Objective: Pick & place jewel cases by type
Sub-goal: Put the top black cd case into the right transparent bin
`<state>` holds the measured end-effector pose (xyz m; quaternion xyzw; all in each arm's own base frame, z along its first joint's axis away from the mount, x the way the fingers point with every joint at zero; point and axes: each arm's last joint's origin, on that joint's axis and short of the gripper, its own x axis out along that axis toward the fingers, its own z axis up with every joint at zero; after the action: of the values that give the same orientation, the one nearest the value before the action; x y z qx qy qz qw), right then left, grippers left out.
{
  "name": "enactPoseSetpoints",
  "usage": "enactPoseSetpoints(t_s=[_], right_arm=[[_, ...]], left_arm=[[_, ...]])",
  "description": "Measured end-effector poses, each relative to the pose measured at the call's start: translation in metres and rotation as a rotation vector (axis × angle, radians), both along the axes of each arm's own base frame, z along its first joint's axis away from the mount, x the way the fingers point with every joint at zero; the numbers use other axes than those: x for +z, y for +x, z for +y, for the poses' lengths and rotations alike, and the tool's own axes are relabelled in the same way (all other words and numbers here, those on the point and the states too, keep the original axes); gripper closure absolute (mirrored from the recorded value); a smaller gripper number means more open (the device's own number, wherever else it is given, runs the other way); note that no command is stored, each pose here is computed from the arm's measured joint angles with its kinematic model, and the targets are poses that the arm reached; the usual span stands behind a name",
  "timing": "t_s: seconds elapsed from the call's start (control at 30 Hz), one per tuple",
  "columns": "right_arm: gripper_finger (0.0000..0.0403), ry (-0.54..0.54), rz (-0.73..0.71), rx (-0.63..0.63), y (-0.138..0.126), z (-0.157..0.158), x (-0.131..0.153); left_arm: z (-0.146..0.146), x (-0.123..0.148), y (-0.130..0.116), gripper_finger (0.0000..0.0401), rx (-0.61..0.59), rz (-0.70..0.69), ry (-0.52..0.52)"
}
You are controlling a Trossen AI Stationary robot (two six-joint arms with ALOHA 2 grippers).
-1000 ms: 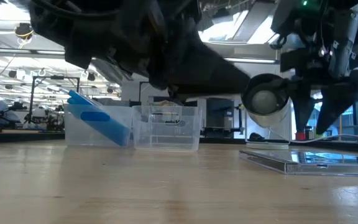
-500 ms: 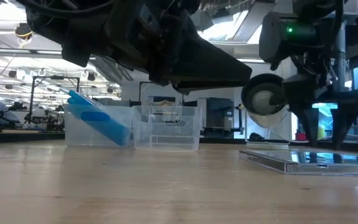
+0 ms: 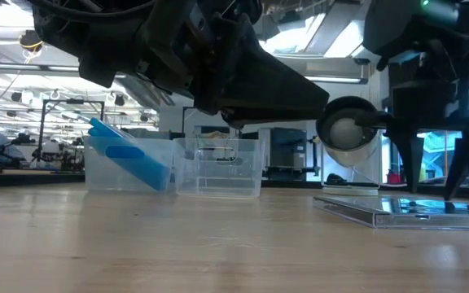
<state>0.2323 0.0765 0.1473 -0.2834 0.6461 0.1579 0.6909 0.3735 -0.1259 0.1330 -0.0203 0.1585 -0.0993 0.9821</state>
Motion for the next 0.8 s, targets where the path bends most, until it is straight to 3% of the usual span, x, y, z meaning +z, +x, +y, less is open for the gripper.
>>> enactPoseSetpoints(t_s=[0.2, 0.4, 0.63, 0.8], right_arm=[[0.0236, -0.008, -0.010, 0.006, -0.001, 0.004, 0.000], [0.0236, -0.025, 0.033, 0.009, 0.001, 0.005, -0.011], [0.0236, -0.044, 0.065, 0.012, 0.003, 0.006, -0.019], [0.0236, -0.033, 0.043, -0.012, 0.004, 0.006, -0.018]], left_arm=[[-0.003, 0.000, -0.001, 0.0236, 0.034, -0.002, 0.005], [-0.012, 0.000, -0.004, 0.0199, 0.036, 0.017, -0.084], [-0.022, 0.000, -0.008, 0.0194, 0.025, 0.029, -0.130], [-0.023, -0.011, -0.010, 0.0194, 0.175, 0.047, -0.057]])
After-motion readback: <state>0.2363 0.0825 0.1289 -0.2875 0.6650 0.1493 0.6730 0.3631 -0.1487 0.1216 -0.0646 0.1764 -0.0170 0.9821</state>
